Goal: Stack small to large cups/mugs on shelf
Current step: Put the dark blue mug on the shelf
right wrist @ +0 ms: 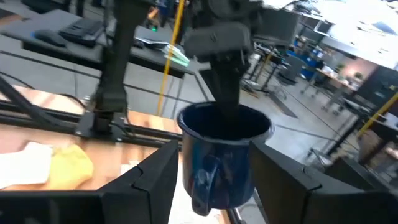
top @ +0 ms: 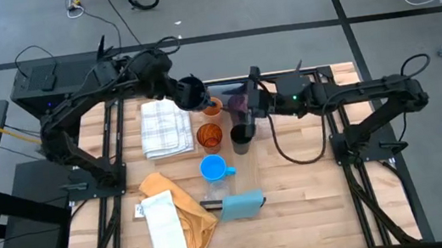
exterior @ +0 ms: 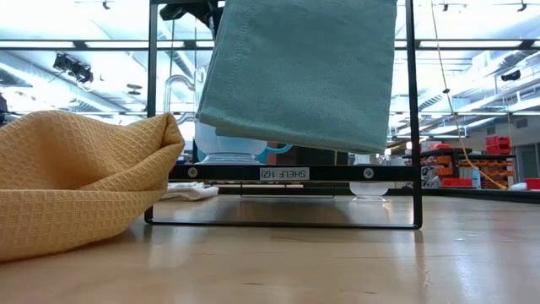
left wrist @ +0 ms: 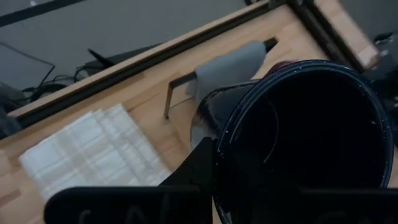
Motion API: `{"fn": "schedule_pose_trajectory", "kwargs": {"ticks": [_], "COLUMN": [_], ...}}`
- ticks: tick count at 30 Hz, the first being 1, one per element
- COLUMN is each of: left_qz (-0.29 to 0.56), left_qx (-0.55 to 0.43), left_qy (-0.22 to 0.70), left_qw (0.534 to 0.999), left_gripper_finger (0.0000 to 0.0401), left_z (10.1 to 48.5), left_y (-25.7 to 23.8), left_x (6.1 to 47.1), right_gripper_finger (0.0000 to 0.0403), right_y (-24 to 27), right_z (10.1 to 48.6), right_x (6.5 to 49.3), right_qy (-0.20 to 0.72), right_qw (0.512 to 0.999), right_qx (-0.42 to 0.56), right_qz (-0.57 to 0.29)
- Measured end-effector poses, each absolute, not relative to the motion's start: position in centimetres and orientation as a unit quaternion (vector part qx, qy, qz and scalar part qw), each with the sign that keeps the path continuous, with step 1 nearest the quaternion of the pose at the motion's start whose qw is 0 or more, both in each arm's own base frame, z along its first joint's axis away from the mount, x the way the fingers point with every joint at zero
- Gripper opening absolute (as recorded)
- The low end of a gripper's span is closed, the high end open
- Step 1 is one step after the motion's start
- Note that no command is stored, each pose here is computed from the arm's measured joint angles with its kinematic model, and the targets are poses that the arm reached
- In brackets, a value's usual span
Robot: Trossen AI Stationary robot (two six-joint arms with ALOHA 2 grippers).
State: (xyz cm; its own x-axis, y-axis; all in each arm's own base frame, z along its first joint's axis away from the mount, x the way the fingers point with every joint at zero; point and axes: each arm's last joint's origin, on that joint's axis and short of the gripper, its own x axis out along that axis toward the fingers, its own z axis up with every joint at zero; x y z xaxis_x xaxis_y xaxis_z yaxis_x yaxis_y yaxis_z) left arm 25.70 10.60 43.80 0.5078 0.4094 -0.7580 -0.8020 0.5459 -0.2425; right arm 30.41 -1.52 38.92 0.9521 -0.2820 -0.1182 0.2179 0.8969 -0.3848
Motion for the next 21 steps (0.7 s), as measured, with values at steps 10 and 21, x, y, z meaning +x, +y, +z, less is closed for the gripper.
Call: {"fn": "schedule_pose_trajectory", "kwargs": {"ticks": [10,21], "left_qz": [0.366,0.360], "left_qx": [-0.292,-0.278], "left_qy": [0.220,0.211], "left_qw": [0.855,0.865], "left_gripper_finger": [0.0025,0.0025], "left_z": [48.8,49.5], "left_y": [11.0,11.1], "left_x": [24.0,23.9], "right_gripper_finger": [0.0197,0.0195], "right_y": [-3.3,-4.9], "right_z": [38.8,39.3], "right_x": [30.3,30.0], "right_qy": [0.095,0.082], "right_qw": [0.963,0.959], "right_qx": [-0.186,-0.183], "right_qz": [-0.170,-0.201]}}
